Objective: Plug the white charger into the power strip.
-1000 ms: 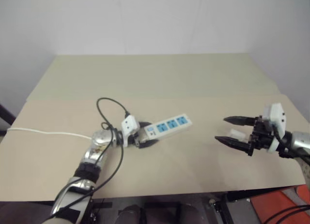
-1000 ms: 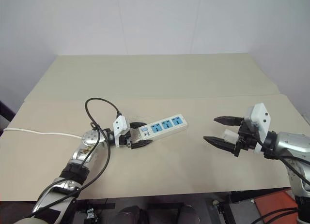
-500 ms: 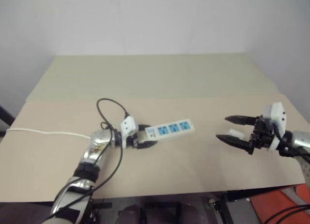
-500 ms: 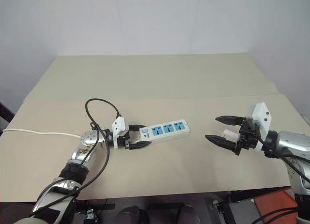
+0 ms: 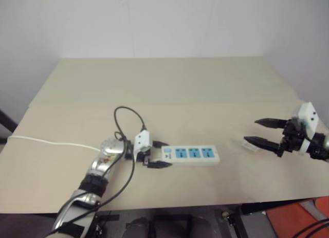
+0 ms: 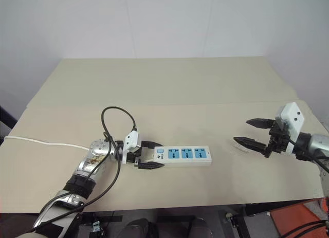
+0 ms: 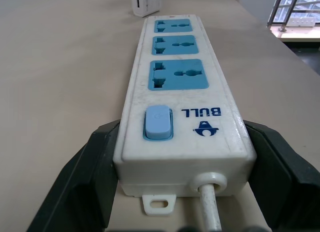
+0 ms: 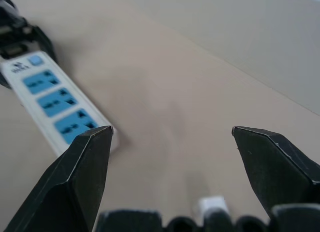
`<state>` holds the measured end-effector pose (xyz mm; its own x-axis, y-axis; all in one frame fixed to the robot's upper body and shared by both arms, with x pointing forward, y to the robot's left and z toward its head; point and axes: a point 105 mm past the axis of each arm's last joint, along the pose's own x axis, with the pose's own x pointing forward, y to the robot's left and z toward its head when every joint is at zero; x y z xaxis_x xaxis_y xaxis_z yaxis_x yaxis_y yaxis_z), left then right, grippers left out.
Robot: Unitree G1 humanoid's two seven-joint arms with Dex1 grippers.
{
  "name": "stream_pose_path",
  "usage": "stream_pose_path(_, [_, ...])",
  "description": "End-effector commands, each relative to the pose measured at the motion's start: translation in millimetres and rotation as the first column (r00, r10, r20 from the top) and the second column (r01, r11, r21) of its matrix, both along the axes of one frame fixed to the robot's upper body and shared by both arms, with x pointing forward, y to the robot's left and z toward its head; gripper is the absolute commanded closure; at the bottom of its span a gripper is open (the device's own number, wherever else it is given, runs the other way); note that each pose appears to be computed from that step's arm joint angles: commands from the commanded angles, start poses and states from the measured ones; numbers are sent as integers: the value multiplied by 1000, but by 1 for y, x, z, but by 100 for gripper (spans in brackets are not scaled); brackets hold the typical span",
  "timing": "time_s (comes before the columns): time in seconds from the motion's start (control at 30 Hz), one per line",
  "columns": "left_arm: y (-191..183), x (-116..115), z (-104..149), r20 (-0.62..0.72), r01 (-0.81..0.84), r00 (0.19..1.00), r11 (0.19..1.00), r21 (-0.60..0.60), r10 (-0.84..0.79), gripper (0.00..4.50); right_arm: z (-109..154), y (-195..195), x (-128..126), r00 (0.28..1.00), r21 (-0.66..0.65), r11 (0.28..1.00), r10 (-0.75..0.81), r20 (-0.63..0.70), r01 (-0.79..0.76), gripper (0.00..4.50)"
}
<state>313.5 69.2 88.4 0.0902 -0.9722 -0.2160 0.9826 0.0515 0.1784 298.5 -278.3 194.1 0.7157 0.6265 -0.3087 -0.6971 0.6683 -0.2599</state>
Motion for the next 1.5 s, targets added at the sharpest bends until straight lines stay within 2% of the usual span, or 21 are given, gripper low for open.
stream_pose_path(0.03, [-6,-7,-4,5,26,1000,999,21,-26,123,15,-10,9,998,-120,990,-67,13,68,0])
stream_pose_path(0.13, [-6,-6,-6,9,10,1000,1000,24,-10,123,21,-13,11,997,-223,973,-65,-39,55,0])
stream_pose_path(0.27, [-9,-8,-10,2,8,1000,1000,28,-8,123,27,-15,13,982,-374,928,-65,-175,-5,0])
stream_pose_path(0.47, [-14,-11,-16,-14,9,1000,999,41,-8,123,31,-4,21,932,-387,917,-54,-357,-95,0])
stream_pose_path(0.6, [-15,-13,-18,-20,6,1000,999,39,-5,123,23,1,33,883,-397,910,-85,-462,-121,0])
stream_pose_path(0.8, [-15,-14,-18,-23,-3,1000,999,41,4,123,-1,-3,50,847,-504,849,-142,-512,-162,0])
stream_pose_path(0.97, [-12,-16,-19,-22,-12,1000,999,47,13,123,-17,-5,57,834,-539,821,-153,-529,-191,0])
stream_pose_path(1.5, [-7,-17,-20,-22,-33,999,997,66,35,123,-46,0,75,822,-570,796,-176,-541,-204,0])
